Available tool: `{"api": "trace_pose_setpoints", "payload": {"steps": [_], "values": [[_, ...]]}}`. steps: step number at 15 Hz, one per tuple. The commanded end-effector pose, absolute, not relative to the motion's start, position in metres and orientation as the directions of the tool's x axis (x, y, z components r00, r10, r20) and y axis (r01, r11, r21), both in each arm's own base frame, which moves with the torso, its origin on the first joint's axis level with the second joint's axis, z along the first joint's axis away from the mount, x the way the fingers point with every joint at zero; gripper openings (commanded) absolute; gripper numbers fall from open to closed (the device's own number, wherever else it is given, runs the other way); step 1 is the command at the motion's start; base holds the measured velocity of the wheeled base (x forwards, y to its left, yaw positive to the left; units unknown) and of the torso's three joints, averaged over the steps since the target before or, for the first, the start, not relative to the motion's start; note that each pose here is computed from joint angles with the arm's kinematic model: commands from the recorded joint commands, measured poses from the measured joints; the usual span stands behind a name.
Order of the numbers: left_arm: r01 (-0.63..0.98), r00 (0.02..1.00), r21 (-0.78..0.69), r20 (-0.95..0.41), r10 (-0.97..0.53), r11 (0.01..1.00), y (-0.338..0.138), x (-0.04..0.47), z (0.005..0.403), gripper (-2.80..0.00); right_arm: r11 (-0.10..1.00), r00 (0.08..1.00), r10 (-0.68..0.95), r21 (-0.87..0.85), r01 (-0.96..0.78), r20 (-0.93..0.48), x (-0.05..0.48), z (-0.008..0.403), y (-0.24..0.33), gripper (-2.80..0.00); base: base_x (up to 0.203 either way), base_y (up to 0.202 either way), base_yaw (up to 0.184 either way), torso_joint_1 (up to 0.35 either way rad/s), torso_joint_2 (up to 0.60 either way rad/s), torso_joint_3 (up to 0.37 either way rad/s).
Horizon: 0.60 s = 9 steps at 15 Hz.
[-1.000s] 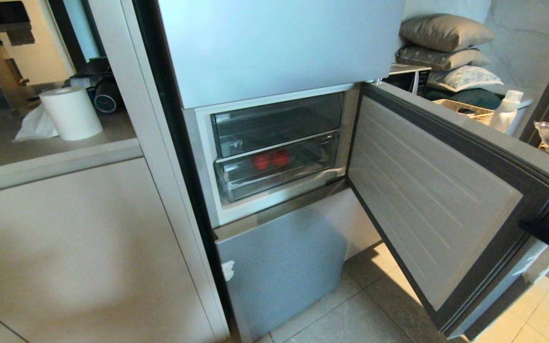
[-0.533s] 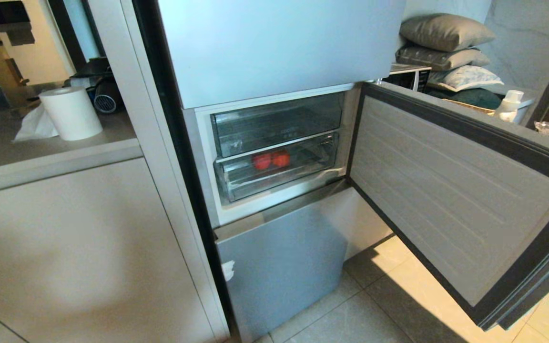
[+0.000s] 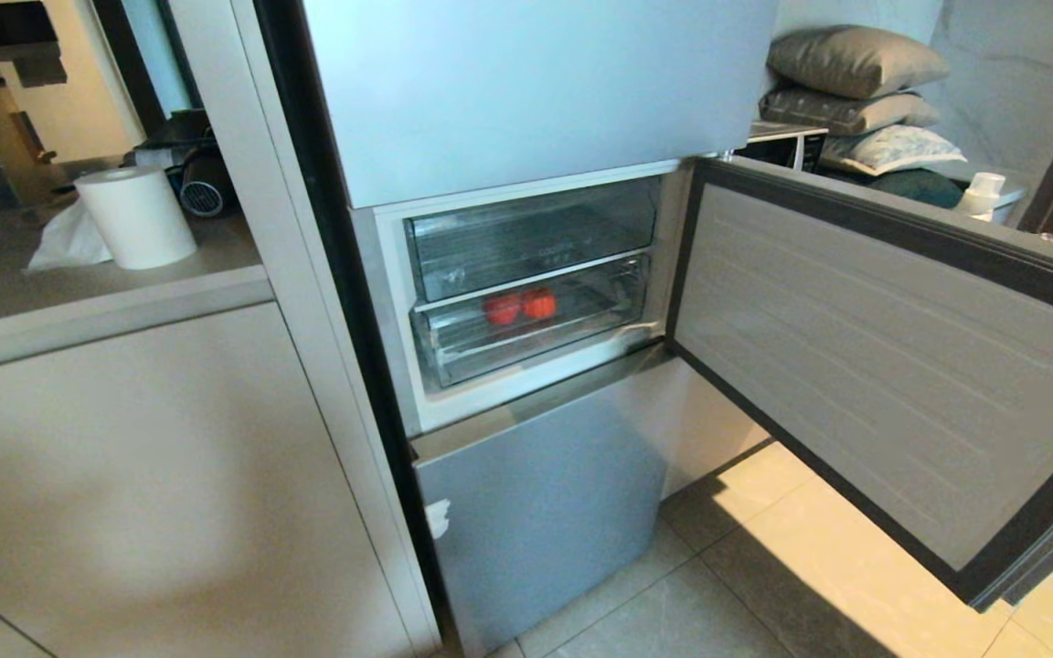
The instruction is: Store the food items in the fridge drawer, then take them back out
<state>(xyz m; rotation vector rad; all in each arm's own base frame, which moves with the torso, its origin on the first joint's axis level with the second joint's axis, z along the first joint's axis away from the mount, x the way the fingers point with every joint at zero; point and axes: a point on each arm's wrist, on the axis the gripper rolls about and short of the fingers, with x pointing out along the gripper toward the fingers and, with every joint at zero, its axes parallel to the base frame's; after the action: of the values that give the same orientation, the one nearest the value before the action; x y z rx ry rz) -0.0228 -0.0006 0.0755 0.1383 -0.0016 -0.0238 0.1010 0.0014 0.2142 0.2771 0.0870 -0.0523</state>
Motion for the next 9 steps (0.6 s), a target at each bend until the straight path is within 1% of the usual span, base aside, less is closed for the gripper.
{"api": "trace_pose_setpoints", "payload": {"steps": [1, 3, 7, 9], "values": [[0.018, 1.0, 0.117, -0.001, -0.018, 0.993, -0.001, -0.023, 0.075, -2.8, 0.96, 0.993, -0.049, 0.27, 0.078, -0.112, 0.099, 0.207, 0.001, -2.8, 0.0, 0.0, 0.0, 0.0, 0.0, 0.0], [-0.001, 1.0, 0.014, 0.003, 0.001, 1.0, 0.0, -0.023, 0.075, -2.8, 0.97, 0.994, -0.049, 0.234, 0.071, -0.1, 0.084, 0.197, 0.0, -2.8, 0.0, 0.0, 0.0, 0.0, 0.0, 0.0], [-0.003, 1.0, 0.005, 0.005, 0.003, 1.0, 0.0, -0.023, 0.075, -2.8, 0.987, 0.999, -0.051, 0.153, 0.053, -0.015, 0.032, 0.162, -0.001, -2.8, 0.0, 0.0, 0.0, 0.0, 0.0, 0.0], [-0.003, 1.0, 0.005, 0.005, 0.003, 1.0, 0.0, -0.023, 0.075, -2.8, 0.99, 0.999, -0.048, 0.13, 0.049, -0.014, 0.011, 0.141, -0.001, -2.8, 0.0, 0.0, 0.0, 0.0, 0.0, 0.0]]}}
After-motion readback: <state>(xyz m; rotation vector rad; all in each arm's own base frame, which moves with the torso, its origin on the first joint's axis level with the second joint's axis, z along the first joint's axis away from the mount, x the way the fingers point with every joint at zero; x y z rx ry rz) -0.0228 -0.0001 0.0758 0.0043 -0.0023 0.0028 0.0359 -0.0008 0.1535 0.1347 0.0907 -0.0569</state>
